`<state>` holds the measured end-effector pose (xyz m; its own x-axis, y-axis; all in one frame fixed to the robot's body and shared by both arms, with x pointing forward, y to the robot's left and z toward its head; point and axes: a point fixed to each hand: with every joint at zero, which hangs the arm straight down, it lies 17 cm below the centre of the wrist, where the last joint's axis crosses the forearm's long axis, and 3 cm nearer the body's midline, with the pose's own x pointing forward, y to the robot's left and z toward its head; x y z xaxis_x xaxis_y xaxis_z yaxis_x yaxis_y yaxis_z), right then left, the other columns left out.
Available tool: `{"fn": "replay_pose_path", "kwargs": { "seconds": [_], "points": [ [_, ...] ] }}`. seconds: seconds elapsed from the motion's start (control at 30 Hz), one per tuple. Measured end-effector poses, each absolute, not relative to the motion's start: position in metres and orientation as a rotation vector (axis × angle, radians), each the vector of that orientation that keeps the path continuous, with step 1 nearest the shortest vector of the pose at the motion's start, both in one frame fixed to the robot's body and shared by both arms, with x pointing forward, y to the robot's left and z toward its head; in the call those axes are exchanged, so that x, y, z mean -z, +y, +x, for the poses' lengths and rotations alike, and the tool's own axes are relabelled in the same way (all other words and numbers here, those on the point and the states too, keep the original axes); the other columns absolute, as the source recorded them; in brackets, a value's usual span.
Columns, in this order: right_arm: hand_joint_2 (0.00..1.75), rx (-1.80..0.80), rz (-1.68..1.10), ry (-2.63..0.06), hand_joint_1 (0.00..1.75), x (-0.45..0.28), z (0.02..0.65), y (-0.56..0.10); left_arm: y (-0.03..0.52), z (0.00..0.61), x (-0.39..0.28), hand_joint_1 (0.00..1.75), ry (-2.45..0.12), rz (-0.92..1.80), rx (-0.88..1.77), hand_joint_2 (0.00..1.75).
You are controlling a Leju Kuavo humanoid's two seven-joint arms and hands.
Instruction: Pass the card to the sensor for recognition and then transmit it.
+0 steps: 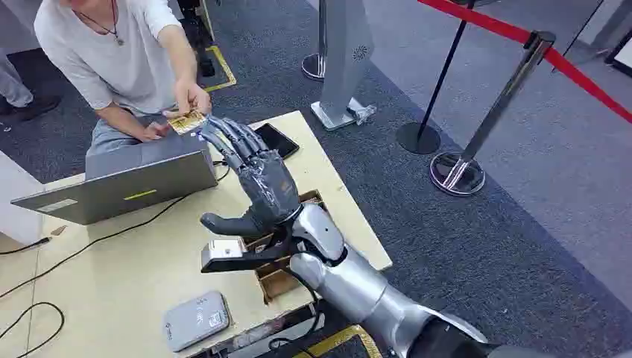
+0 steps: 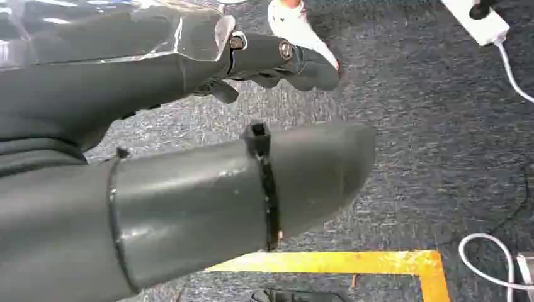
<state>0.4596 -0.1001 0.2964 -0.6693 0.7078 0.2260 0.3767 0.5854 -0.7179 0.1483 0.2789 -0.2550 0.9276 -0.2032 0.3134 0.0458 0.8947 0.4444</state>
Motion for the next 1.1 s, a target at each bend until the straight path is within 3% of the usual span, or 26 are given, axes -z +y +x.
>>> {"fn": "replay_pose_path", "kwargs": {
  "seconds": [0.07, 0.1, 1.1],
  "points": [
    [0.00, -0.895, -0.931, -2.309, 0.00, -0.297, 0.465, -0.104, 0.280, 0.152, 0.251, 0.00, -0.392, 0.473, 0.124, 0.00],
    [1.75, -0.909, -0.961, -2.302, 0.00, -0.295, 0.466, -0.104, 0.278, 0.153, 0.250, 0.00, -0.405, 0.484, 0.122, 0.00],
    [1.75, -1.038, -1.185, -2.135, 0.00, -0.265, 0.505, -0.122, 0.258, 0.153, 0.247, 0.00, -0.436, 0.463, 0.120, 0.00]
  ]
}}
